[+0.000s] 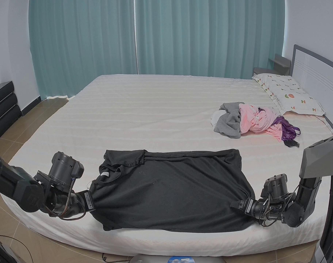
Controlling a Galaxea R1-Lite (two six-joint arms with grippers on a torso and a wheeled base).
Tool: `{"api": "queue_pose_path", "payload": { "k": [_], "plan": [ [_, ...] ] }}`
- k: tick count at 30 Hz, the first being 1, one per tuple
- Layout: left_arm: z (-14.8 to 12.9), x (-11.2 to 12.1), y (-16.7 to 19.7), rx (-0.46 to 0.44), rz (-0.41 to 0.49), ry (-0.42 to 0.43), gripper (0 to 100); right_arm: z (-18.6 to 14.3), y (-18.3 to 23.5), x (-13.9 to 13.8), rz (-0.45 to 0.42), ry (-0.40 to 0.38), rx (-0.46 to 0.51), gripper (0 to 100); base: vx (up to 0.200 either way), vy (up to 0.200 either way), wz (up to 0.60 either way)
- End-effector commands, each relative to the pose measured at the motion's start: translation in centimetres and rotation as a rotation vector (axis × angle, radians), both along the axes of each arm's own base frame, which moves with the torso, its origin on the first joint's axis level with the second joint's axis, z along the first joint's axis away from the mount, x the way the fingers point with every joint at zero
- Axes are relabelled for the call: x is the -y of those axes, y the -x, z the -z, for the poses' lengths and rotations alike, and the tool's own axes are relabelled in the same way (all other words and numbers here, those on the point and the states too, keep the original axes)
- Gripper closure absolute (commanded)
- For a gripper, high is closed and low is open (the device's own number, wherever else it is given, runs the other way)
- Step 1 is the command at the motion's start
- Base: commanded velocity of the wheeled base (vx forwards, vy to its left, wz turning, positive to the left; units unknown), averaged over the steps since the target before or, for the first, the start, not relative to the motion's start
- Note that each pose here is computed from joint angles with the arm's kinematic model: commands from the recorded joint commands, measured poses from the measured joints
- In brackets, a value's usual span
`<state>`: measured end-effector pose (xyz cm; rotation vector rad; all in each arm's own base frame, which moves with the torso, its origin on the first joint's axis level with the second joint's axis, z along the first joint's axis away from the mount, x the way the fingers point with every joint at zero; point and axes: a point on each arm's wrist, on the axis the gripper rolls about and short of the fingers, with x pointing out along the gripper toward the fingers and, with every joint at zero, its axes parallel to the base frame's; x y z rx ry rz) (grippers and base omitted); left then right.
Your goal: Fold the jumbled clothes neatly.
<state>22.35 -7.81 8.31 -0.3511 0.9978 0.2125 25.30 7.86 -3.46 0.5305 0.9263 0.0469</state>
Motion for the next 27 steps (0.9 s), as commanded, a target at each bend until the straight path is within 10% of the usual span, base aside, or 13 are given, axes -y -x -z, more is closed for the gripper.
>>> {"api": "queue_pose_path", "payload": {
  "k": [1, 27],
  "plan": [
    [-1.9, -1.4, 0.3, 0.051, -0.015, 0.039, 100, 0.4, 0.1, 0.1, 0.002, 0.005, -0.019, 0, 0.0, 0.0, 0.0],
    [2.5, -6.7, -2.9, -0.099, -0.029, 0.156, 100, 0.4, 0.2, 0.1, 0.005, 0.008, -0.024, 0, 0.0, 0.0, 0.0]
  ]
}}
